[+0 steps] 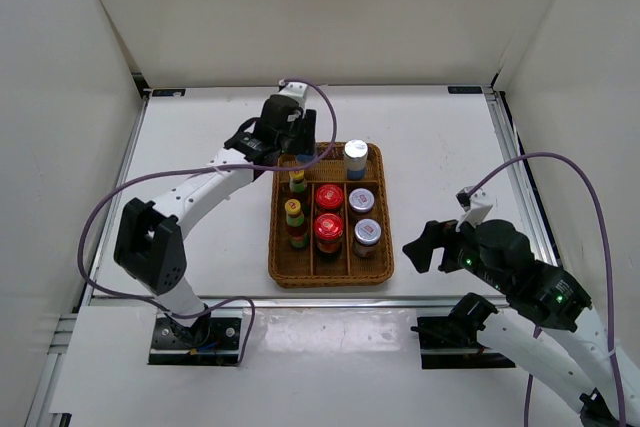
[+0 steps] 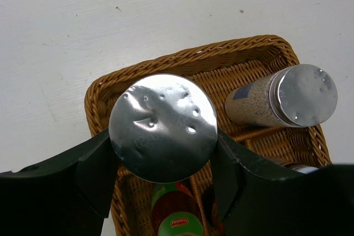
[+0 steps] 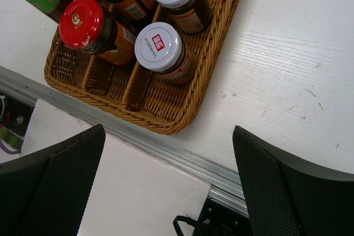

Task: Organize the condiment bottles

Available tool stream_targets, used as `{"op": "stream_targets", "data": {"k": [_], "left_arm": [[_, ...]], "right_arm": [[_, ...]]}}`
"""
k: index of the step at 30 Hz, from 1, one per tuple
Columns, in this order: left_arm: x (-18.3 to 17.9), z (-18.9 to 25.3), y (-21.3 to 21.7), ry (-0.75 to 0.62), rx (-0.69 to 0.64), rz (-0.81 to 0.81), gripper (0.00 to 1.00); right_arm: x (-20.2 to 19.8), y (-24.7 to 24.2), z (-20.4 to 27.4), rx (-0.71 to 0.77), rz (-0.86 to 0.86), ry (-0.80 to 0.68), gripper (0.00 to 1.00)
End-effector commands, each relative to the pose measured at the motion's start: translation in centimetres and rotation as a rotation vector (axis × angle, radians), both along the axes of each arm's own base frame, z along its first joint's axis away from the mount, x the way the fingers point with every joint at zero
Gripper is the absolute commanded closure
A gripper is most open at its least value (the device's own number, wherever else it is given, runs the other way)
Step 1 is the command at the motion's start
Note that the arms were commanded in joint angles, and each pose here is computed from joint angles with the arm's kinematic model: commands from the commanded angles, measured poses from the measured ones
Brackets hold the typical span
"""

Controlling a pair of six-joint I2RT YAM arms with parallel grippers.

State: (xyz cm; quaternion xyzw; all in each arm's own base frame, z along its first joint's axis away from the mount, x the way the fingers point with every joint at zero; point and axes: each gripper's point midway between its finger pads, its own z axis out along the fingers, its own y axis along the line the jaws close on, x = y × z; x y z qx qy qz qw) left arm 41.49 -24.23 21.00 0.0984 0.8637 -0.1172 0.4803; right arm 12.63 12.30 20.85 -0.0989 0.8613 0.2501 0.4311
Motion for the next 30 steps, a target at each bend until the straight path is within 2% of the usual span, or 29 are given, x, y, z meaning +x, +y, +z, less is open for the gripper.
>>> {"op": "stream_targets", "data": {"k": [1,7,11,12,16,18,23,27,30], "left_arm": [[1.1,3.1,-1.2,-0.106,-0.067,-0.018,0.40],[1.6,-1.8,-1.9,-0.025,-0.031,-0.024,0.36],[2.2,-2.9,-2.2,-0.015,-0.015,-0.029,0.30],[2.1,-3.2,-2.1,-0.004,-0.008,-0.029,0.27],[2.8,-2.2,-2.6,-0.012,-0.002,-0.034,0.00],[2.9,-2.3,-2.4,-0.001,0.012,-0.024,0.00],[3.1,3.8,-0.9,-0.105,0.021,0.021,0.00],[1.3,10.9,1.2,-0.250,0.017,0.018,0.00],[-0.8,13.0,3.5,-0.277,0.039,0.048,0.00]], "right_arm": [[0.2,0.2,0.6,0.019,0.000,-0.030,0.01],[0.5,-0.1,0.6,0.013,-0.016,-0.036,0.01],[0.4,0.0,0.6,0.019,-0.020,-0.032,0.01],[0.4,0.0,0.6,0.019,-0.020,-0.032,0.01],[0.6,-0.4,0.4,0.010,-0.047,-0.032,0.01],[0.9,-0.8,0.1,-0.004,-0.075,-0.021,0.01],[1.1,-0.7,-0.2,-0.037,-0.087,0.012,0.01],[1.3,-1.3,-0.6,-0.068,-0.130,0.032,0.01],[1.2,-1.4,-0.3,-0.045,-0.135,0.023,0.01]]}}
